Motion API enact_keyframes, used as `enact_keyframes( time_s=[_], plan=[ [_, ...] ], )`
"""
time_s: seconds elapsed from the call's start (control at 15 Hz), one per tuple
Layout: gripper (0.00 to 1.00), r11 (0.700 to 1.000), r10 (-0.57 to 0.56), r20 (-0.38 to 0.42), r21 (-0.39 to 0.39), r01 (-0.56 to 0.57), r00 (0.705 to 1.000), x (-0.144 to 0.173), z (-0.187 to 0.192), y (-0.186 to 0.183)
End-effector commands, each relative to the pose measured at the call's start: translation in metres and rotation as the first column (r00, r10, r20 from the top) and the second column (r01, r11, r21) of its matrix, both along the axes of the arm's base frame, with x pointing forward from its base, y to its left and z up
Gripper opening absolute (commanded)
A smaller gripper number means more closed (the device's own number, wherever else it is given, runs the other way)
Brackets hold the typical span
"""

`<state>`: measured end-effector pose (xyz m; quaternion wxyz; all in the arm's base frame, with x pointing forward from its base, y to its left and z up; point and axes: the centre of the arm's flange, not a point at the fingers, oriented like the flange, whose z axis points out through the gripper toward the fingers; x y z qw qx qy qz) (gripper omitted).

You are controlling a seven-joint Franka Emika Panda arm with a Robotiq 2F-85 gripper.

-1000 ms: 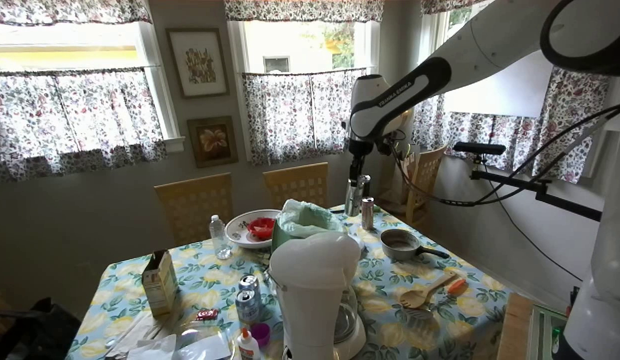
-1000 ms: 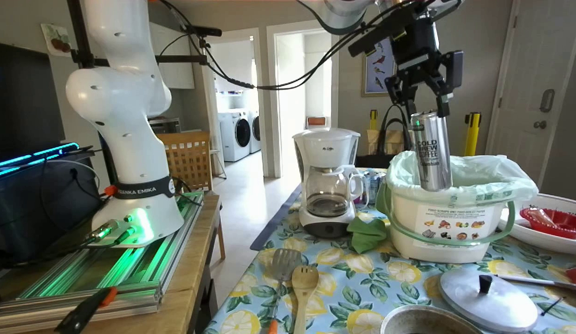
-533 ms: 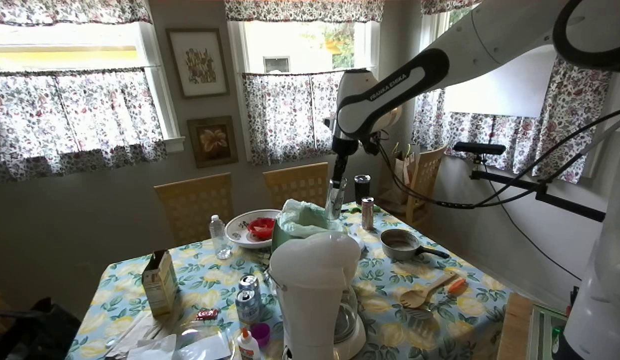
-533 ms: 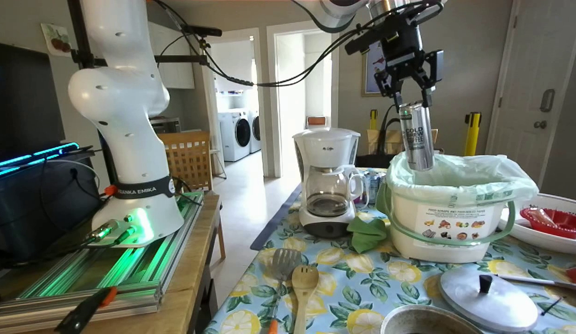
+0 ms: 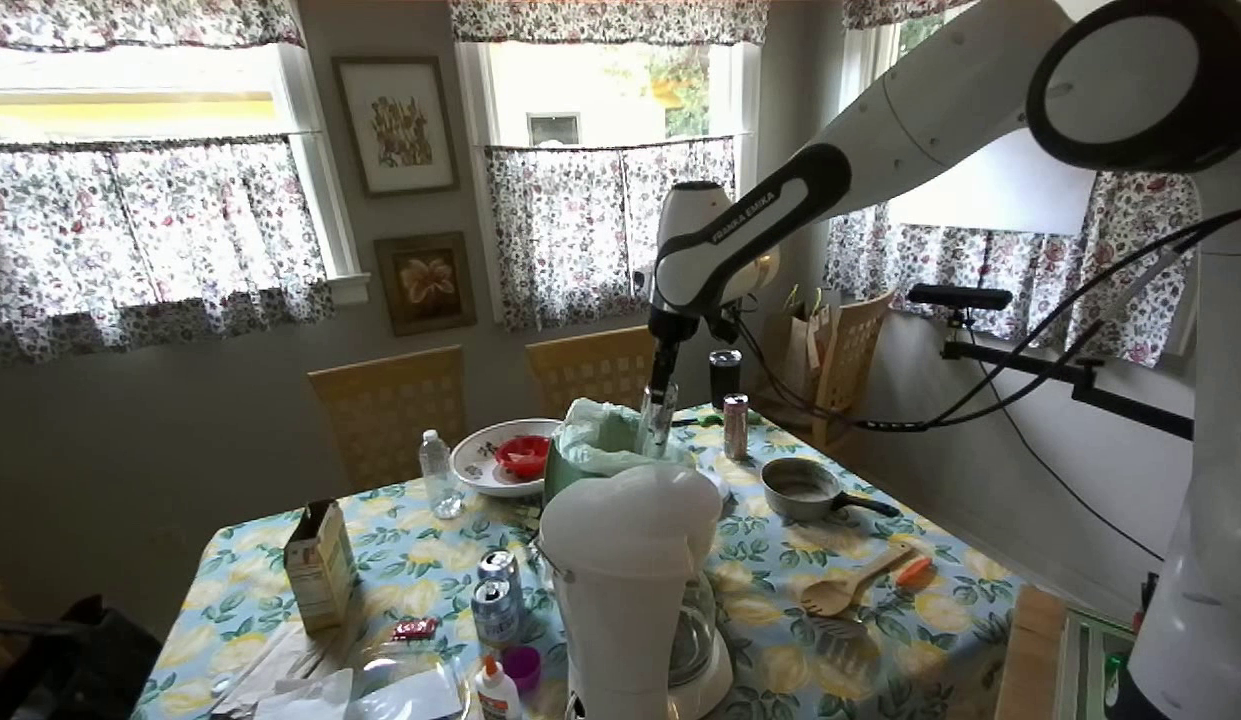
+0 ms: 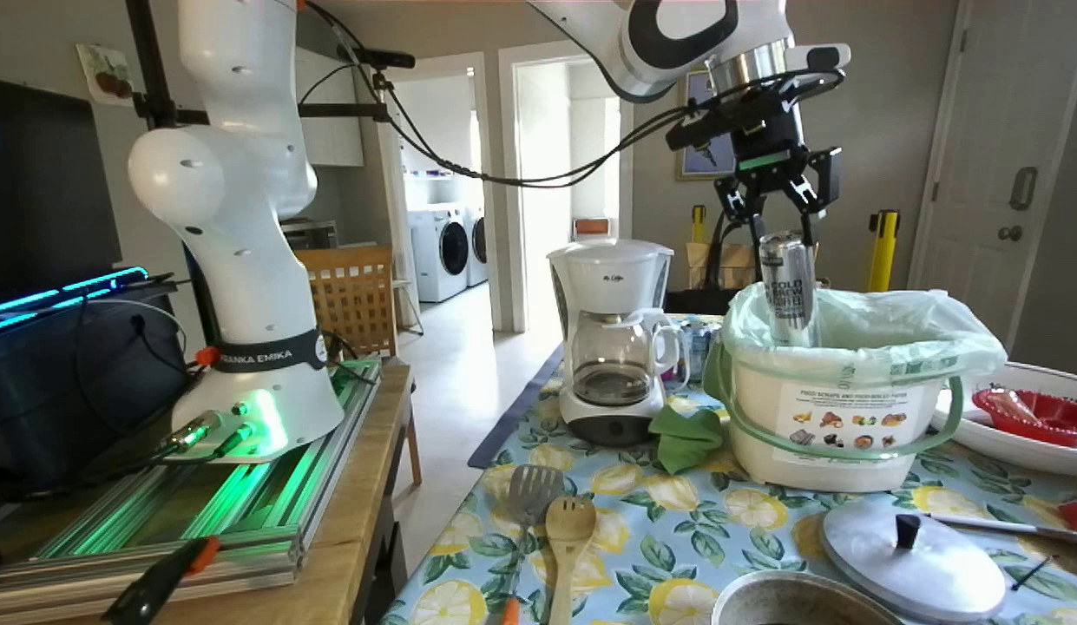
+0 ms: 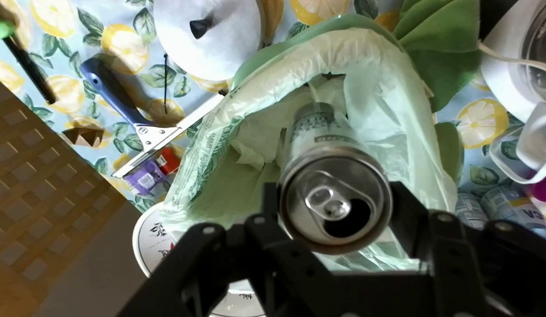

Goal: Put the two right cans in the bin

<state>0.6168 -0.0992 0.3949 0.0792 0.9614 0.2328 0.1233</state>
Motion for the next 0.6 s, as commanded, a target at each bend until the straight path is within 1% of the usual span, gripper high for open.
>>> enact_keyframes(
  time_s=[0.0,0.2,0.53],
  plan=[
    [0.38,1.0,0.018,-0.028,0.014,-0.018,0.999,0.031,-0.035,-0.01],
    [0.38,1.0,0.017,-0.06,0.003,-0.017,0.998,0.04,-0.062,-0.014],
    [0.38,0.999,0.023,-0.086,0.024,-0.021,0.996,0.058,-0.091,-0.014]
  ],
)
